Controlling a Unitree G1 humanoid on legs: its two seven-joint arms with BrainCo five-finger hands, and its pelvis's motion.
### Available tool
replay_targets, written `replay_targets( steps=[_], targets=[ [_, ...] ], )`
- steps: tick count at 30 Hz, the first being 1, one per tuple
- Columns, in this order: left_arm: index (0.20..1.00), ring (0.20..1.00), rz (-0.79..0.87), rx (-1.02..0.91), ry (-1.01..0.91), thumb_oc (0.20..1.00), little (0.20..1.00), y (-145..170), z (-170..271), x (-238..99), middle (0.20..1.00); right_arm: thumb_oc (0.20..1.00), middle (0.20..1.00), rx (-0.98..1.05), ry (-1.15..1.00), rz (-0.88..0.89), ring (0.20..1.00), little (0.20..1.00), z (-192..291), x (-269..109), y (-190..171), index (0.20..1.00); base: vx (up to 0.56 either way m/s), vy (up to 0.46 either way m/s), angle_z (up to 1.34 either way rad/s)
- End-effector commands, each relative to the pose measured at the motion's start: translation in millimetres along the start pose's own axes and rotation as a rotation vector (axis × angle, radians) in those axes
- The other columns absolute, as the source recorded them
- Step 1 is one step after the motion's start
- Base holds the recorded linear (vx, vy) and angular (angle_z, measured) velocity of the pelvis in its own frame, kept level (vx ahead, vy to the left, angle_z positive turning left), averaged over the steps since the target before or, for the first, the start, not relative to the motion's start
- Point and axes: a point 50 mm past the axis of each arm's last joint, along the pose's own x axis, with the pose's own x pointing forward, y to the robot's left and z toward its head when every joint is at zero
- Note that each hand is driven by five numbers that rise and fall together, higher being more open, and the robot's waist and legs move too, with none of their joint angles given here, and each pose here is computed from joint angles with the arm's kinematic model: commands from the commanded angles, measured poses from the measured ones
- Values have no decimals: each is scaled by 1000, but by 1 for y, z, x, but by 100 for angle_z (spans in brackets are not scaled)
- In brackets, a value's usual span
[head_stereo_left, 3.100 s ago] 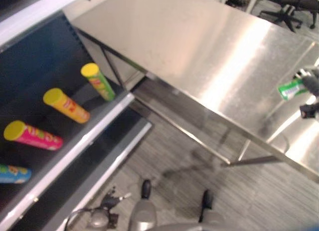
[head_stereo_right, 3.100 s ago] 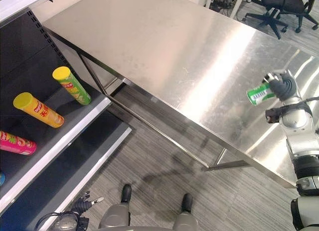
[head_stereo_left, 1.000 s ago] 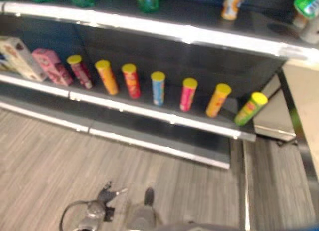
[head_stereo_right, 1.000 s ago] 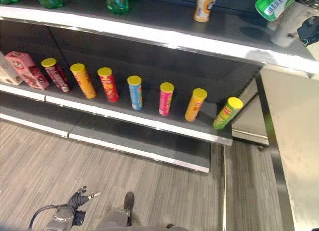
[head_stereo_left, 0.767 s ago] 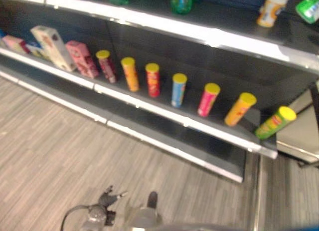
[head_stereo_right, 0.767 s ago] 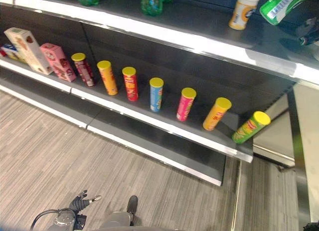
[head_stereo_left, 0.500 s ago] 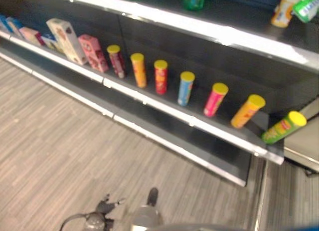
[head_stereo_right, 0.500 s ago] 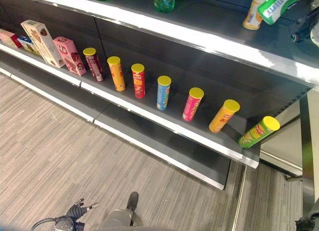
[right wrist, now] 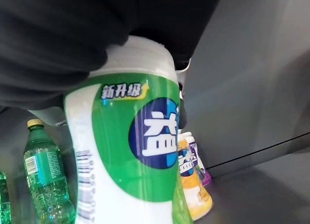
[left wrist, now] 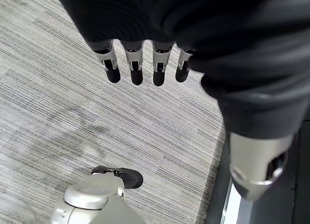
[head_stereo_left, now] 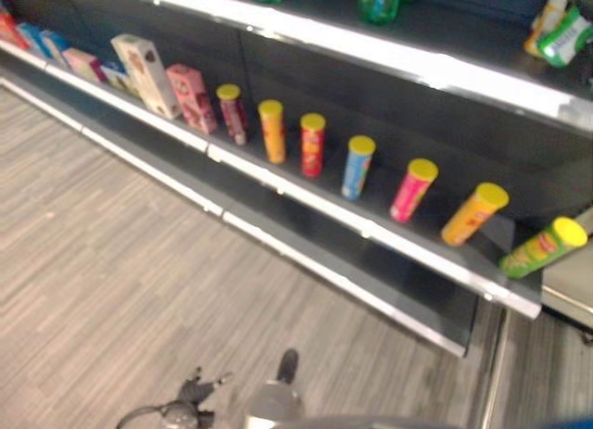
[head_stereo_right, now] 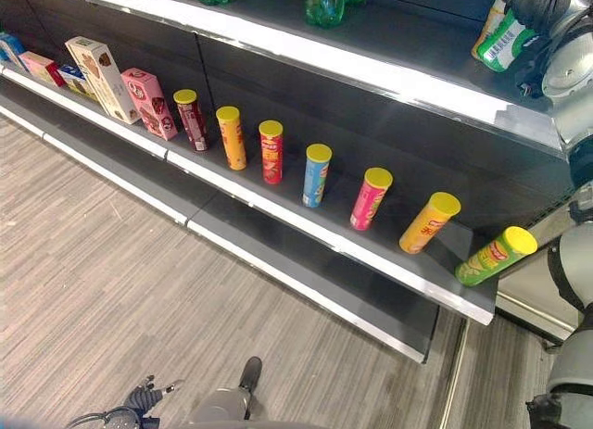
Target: Put the goods on the table back onto the shelves and tidy them up.
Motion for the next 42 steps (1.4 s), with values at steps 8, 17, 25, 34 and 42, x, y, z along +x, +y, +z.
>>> replay_targets(
  steps=[8,17,25,34,42],
  targets=[
    [1000,1000,43,-11,-82,1000,1000,14,24,5,1000,200,200,-211,-43,-47,200,200,15,6,-15,200,4,12,2],
    [1000,1000,47,7,-86,1000,1000,14,26,6,1000,200,200,-283,-62,-3,200,200,21,7,1,200,5,10,-2],
    [1000,1000,52,12,-73,1000,1000,13,24,6,1000,200,200,-287,-62,2,200,200,23,8,5,200,0,0,0],
    [1000,1000,52,11,-72,1000,1000,11,25,7,1000,1000,1000,-283,-62,-6,1000,1000,26,9,6,1000,0,0,0],
    [1000,1000,62,13,-66,1000,1000,12,25,7,1000,1000,1000,-248,-113,-135,1000,1000,39,9,-17,1000,-1,3,-1]
  ],
)
